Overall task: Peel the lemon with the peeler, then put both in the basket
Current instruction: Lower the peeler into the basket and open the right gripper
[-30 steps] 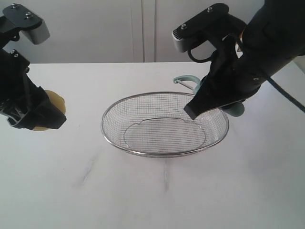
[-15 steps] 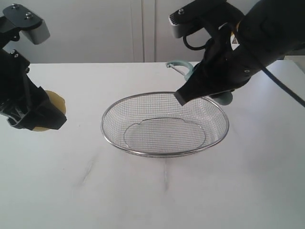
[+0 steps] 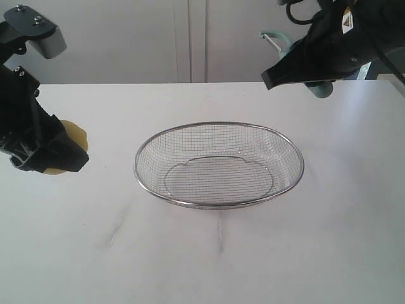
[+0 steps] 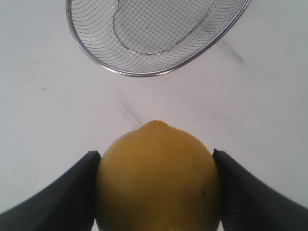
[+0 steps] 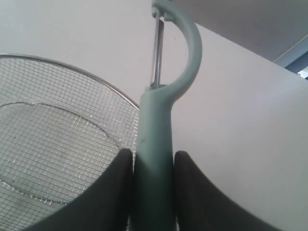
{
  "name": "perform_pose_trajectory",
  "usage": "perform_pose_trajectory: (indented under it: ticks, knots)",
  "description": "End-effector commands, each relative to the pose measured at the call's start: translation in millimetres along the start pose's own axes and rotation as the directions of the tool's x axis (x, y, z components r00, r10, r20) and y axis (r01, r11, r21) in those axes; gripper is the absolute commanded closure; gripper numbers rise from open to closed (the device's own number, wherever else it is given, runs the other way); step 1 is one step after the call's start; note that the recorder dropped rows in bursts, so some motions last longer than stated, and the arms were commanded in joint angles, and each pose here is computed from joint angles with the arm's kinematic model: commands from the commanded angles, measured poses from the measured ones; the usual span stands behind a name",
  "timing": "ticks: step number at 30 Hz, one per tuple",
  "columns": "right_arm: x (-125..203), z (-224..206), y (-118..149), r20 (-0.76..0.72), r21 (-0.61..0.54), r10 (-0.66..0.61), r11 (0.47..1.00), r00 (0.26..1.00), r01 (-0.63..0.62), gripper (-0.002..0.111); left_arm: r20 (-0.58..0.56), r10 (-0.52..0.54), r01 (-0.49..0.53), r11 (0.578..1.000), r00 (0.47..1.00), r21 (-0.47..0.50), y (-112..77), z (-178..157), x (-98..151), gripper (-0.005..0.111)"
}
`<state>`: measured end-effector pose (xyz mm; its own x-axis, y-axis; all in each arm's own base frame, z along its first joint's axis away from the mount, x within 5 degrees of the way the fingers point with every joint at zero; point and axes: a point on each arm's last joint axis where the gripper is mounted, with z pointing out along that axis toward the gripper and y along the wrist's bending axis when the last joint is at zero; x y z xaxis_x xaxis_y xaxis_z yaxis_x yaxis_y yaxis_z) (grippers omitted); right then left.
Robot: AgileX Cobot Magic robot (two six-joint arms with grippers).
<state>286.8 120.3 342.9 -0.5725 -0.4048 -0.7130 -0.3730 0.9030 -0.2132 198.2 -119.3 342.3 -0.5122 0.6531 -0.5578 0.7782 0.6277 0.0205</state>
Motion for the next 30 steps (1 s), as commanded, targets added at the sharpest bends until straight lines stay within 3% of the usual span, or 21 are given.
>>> perform_pose_trajectory:
  ticks: [1,6,10,14,30]
  knots:
    - [5.4,29.2,-1.2,-0.066,0.0,0.01,1.0,0.998,-0.01,0.108,0.02,-0.01,0.009,1.0,1.0,0.018,-3.9,-4.4,-2.2,0.107]
    - [19.0,79.3,23.7,-0.156,-0.166,-0.024,0.986,0.987,-0.002,0.108,0.02,-0.01,0.009,1.0,1.0,0.018,-3.9,-4.4,-2.2,0.107]
    - [24.6,116.5,32.1,-0.131,-0.17,0.01,0.985,0.991,-0.033,0.108,0.022,-0.01,0.01,1.0,1.0,0.017,-3.8,-4.4,-2.4,0.107]
    - [41.5,147.4,39.8,-0.205,-0.168,0.042,0.983,0.978,-0.078,0.108,0.022,-0.01,0.01,1.0,1.0,0.017,-3.8,-4.4,-2.4,0.107]
    - [63.9,170.3,50.9,-0.33,-0.187,0.101,0.968,0.938,-0.17,0.108,0.022,-0.01,0.01,1.0,1.0,0.017,-3.8,-4.4,-2.4,0.107]
